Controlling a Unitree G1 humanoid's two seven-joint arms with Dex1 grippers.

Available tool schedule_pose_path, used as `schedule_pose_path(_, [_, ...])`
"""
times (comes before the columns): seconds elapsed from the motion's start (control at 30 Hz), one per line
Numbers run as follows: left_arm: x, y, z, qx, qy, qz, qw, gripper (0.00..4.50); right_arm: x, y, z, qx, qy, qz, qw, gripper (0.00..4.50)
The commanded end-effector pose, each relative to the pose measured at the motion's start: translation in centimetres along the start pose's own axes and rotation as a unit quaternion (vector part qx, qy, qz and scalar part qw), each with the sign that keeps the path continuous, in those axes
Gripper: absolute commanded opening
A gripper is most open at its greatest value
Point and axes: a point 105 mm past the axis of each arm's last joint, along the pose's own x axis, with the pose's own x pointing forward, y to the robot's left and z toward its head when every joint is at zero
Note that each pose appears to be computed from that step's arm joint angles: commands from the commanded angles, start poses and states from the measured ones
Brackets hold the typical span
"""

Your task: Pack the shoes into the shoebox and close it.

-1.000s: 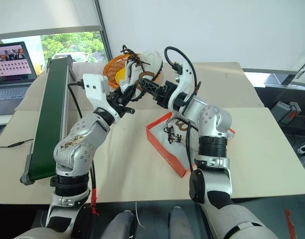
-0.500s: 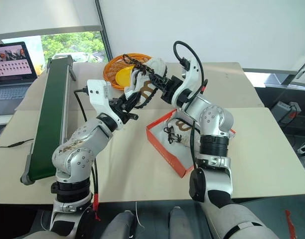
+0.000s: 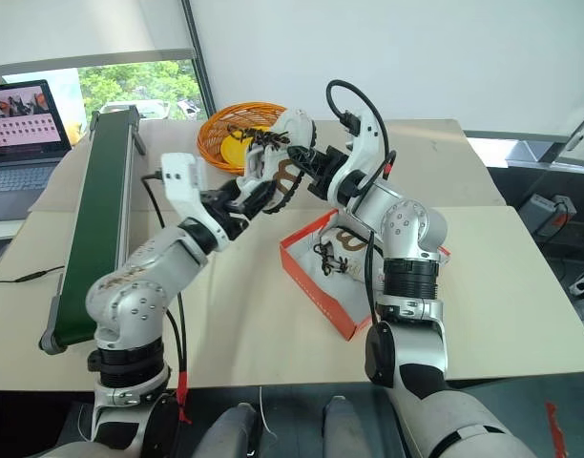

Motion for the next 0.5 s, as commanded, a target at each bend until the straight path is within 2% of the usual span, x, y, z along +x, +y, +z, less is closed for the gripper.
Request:
schedule_pose_path(0.03, [-0.8,-0.2,1.5,0.006,-0.015,-0.016,1.0,3.48,-0.7,1.2,1.9,-0.061,-0.012,0.009,0.998,0.36])
schedule_pose_path(0.17, [-2.1,2.3,1.2,0.034,0.012,0.01,0.999,3.48,-2.2,1.4,2.3,-0.218,0.049,0.005,0.975,0.36])
schedule_pose_path(0.27, [-2.5,3.9,1.1,0.05,0.022,0.036,0.998,3.48,-3.7,2.0,1.5,-0.314,0.12,0.036,0.941,0.36])
schedule_pose_path(0.4, [-2.7,4.1,0.8,0.073,0.034,0.03,0.996,3.48,-5.3,1.8,0.7,-0.384,0.192,0.057,0.901,0.36])
schedule_pose_path(0.5, [-2.7,3.4,0.3,0.105,0.049,0.007,0.993,3.48,-6.0,1.7,0.1,-0.4,0.226,0.07,0.886,0.36])
